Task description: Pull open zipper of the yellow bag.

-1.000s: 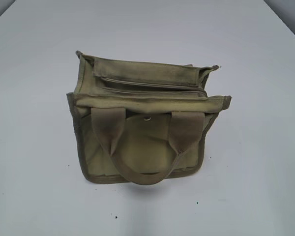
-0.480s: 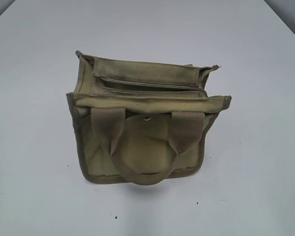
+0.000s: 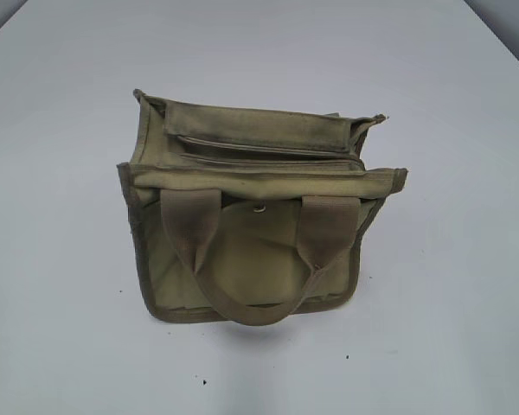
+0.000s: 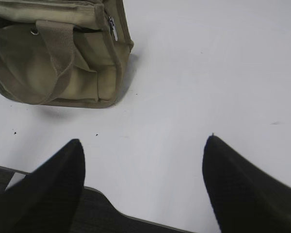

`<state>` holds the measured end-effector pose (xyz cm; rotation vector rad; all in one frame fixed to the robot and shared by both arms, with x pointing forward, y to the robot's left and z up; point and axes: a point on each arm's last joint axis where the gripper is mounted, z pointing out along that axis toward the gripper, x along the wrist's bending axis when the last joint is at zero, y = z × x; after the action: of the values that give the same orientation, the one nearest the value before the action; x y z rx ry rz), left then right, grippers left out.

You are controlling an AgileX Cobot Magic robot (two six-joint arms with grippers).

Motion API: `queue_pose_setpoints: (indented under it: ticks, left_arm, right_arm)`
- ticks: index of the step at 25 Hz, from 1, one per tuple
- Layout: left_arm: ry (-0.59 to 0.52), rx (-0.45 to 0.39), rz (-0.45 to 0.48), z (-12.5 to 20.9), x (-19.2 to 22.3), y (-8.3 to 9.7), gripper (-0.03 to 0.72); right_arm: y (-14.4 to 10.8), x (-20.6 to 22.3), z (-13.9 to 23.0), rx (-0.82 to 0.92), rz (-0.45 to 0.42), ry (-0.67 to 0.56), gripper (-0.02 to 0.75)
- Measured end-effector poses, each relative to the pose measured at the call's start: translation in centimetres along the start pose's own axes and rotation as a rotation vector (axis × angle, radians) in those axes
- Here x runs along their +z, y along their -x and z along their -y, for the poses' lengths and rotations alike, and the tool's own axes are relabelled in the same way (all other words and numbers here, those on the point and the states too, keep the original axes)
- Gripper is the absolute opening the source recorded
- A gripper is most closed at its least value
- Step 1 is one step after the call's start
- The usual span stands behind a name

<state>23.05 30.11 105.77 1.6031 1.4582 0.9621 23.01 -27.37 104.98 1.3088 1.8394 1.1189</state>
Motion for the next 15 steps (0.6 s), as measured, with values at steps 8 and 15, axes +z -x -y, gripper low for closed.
queue_pose_setpoints:
  ticks: [8, 15]
  left_arm:
    - [0.0, 0.0, 0.0, 0.0, 0.0, 0.0, 0.454]
    - [0.0, 0.0, 0.0, 0.0, 0.0, 0.0, 0.454]
  right_arm:
    - [-0.06, 0.0, -0.06, 0.004, -0.007, 0.007, 0.585]
    - [-0.06, 0.0, -0.07, 0.004, -0.006, 0.007, 0.584]
